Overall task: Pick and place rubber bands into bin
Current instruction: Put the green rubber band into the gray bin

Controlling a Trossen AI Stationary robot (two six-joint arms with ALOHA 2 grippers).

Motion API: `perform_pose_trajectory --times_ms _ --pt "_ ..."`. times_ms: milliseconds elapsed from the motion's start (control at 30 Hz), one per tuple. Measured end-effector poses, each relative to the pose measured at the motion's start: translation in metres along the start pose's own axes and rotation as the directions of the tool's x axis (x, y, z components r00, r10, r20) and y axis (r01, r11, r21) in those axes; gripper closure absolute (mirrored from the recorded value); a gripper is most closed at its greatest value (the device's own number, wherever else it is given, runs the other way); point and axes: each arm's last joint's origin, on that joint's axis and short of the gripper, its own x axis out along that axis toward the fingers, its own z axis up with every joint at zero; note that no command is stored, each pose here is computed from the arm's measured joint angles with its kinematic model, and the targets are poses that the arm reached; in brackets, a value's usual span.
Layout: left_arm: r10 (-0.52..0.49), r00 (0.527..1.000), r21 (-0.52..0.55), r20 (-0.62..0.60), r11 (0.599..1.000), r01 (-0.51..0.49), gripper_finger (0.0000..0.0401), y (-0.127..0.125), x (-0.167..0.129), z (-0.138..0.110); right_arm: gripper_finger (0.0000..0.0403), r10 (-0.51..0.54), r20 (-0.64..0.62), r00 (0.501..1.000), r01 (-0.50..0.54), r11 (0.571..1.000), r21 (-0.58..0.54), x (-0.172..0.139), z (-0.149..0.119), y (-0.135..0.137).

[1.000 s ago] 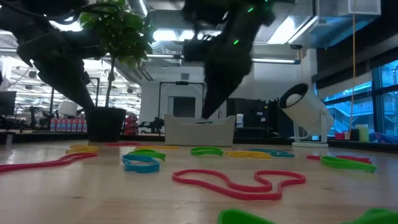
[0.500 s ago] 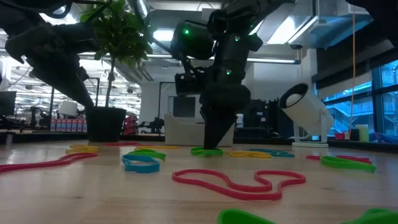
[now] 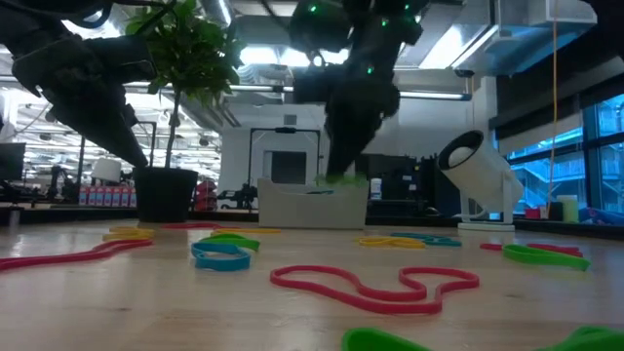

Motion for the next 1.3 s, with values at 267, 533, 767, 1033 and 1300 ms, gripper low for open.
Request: perform_pose_trajectory --times_ms 267,533,767,1033,1300 --pt "0.004 1.0 -0.01 0.006 1.0 -0.004 0.0398 0.0 0.0 0.0 0.04 -0.249 0.124 0.961 0.235 0.965 0.118 -0.062 -0.006 -0.075" --pt "0.022 0.999 0.03 0.032 0.999 -0.023 0.0399 0.0 0.0 0.002 0.0401 -0.334 0.11 0.936 0.302 0.924 0.234 -0.063 0.002 -0.157" --pt "0.025 0.999 0.04 0.032 0.999 -0.026 0.04 0.001 0.0 0.002 0.0402 -0.26 0.013 0.966 0.245 0.926 0.289 -0.009 -0.008 -0.194" --pt "0.045 0.998 0.053 0.044 0.997 -0.047 0.04 0.001 0.0 0.002 0.0386 -0.215 -0.088 0.973 0.232 0.92 0.317 0.032 -0.021 -0.202" --pt "0.057 0.997 0.052 0.052 0.997 -0.06 0.04 0.002 0.0 0.003 0.0304 -0.215 -0.088 0.973 0.232 0.918 0.32 0.027 -0.021 -0.202"
